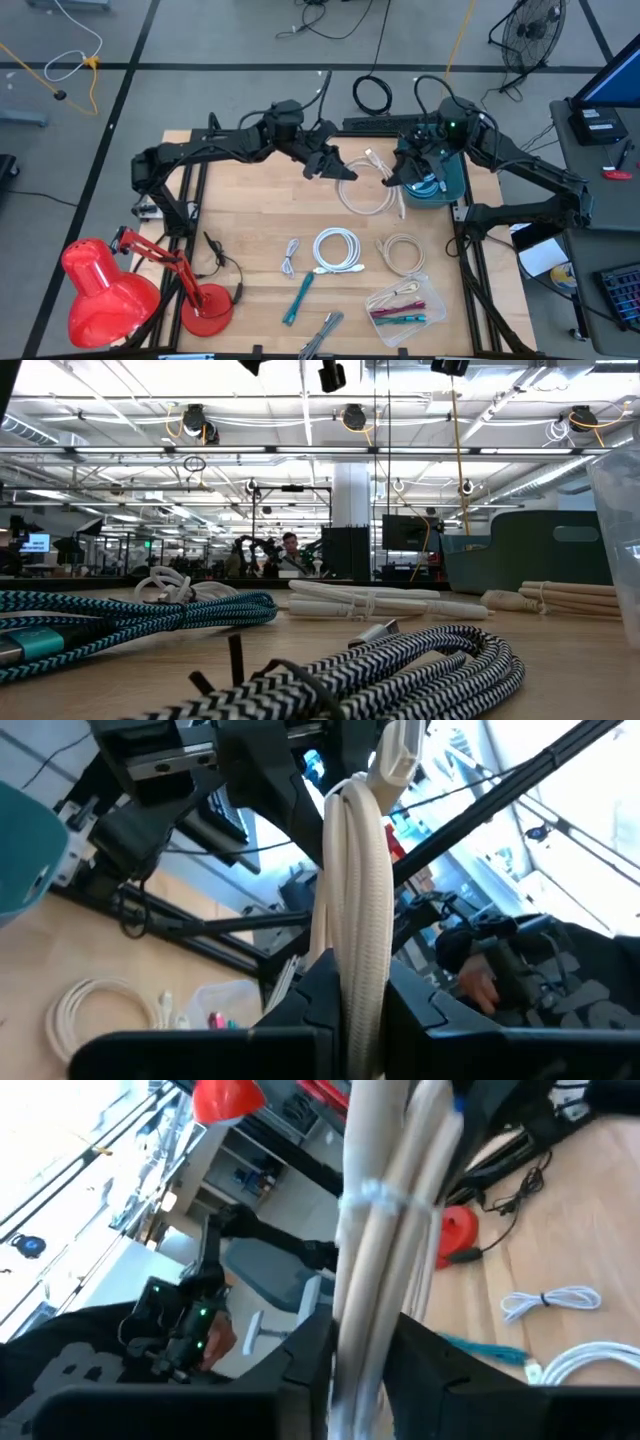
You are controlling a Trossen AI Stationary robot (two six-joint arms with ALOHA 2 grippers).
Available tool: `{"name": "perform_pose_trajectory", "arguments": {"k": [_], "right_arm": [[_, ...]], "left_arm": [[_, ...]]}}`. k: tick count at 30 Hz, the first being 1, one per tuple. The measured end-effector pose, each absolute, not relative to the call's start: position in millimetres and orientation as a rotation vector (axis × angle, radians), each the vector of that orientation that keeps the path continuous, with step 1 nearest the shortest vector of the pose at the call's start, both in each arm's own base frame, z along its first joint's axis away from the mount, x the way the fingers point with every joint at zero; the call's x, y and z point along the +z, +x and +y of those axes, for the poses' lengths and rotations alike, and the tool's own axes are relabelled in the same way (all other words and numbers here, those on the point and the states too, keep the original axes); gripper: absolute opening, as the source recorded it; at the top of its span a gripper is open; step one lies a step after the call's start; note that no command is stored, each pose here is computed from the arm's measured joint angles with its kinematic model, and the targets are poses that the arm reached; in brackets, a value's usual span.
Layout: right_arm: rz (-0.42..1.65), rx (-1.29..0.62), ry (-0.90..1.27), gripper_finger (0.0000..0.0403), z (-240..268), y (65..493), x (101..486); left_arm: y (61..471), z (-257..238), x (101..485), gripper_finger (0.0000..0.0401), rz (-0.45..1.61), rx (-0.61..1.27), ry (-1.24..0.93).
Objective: Pick & Place USB Port
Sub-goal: Put the left light brown hdmi cable into the blue bin
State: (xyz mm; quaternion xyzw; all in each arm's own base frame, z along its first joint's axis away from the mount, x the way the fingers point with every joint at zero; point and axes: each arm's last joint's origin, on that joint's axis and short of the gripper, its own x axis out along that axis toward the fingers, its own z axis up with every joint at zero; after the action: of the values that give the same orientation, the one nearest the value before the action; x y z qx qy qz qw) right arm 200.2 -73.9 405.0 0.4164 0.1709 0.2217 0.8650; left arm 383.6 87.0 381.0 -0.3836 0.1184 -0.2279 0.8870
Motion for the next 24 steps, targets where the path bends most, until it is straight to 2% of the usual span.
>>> {"name": "perform_pose_trajectory", "arguments": {"k": [9,15,24], "right_arm": [[0.280,0.367,0.833,0.0133,-73.5,194.7,411.8],[0.194,0.270,0.793,0.0141,-72.5,185.1,420.2],[0.082,0.144,0.730,0.0141,-73.3,163.0,431.5]], "left_arm": [[391.9,65.5,382.0,0.0034,0.203,-0.394,-0.840],[392.1,60.4,383.1,0.0034,0.199,-0.383,-0.848],[357.4,75.6,411.7,0.0034,0.148,-0.275,-0.819]]}}
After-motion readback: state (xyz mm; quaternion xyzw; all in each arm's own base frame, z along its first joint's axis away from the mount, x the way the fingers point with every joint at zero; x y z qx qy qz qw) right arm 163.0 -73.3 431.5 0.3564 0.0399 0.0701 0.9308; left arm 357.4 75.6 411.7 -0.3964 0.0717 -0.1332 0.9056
